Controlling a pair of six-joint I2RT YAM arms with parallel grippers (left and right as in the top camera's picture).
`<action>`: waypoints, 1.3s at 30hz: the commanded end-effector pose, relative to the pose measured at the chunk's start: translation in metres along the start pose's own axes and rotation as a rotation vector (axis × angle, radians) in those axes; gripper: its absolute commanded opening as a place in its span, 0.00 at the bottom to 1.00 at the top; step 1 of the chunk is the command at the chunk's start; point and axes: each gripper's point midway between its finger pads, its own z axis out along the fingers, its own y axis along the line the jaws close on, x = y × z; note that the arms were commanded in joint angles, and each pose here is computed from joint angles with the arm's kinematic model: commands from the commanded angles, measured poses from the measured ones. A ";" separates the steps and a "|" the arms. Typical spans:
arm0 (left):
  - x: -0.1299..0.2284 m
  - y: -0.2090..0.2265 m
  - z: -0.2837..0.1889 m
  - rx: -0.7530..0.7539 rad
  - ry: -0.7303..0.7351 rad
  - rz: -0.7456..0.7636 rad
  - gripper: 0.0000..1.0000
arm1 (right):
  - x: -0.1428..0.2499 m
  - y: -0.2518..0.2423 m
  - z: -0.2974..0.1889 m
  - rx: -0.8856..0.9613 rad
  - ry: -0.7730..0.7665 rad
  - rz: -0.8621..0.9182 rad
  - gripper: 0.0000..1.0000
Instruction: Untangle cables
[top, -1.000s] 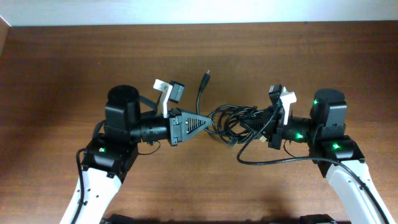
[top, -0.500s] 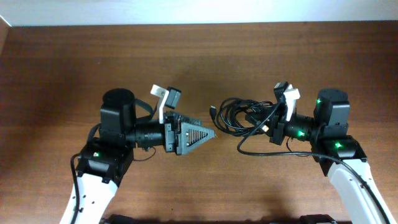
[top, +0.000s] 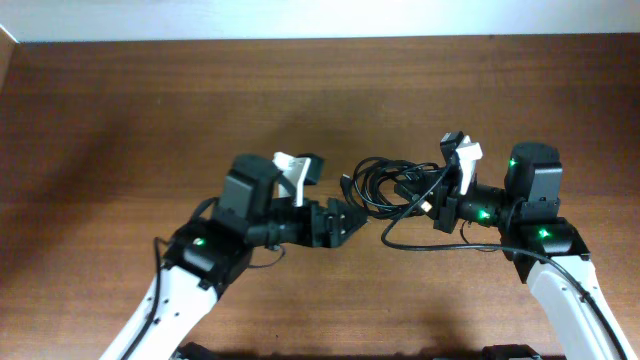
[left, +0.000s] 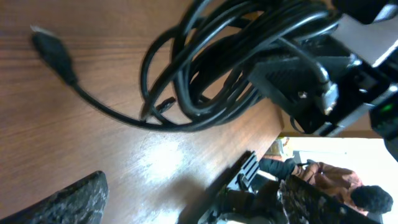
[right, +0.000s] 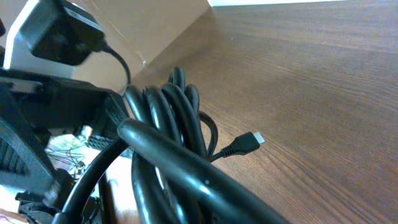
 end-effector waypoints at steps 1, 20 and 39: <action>-0.005 -0.003 0.022 -0.004 0.000 -0.001 0.85 | -0.002 0.004 -0.001 -0.026 -0.007 -0.010 0.04; -0.022 0.018 0.072 0.010 -0.002 -0.149 0.34 | -0.002 0.004 -0.001 -0.025 -0.007 -0.010 0.04; -0.016 0.008 0.070 0.063 0.036 -0.079 0.00 | -0.002 0.004 -0.001 -0.025 -0.007 -0.010 0.04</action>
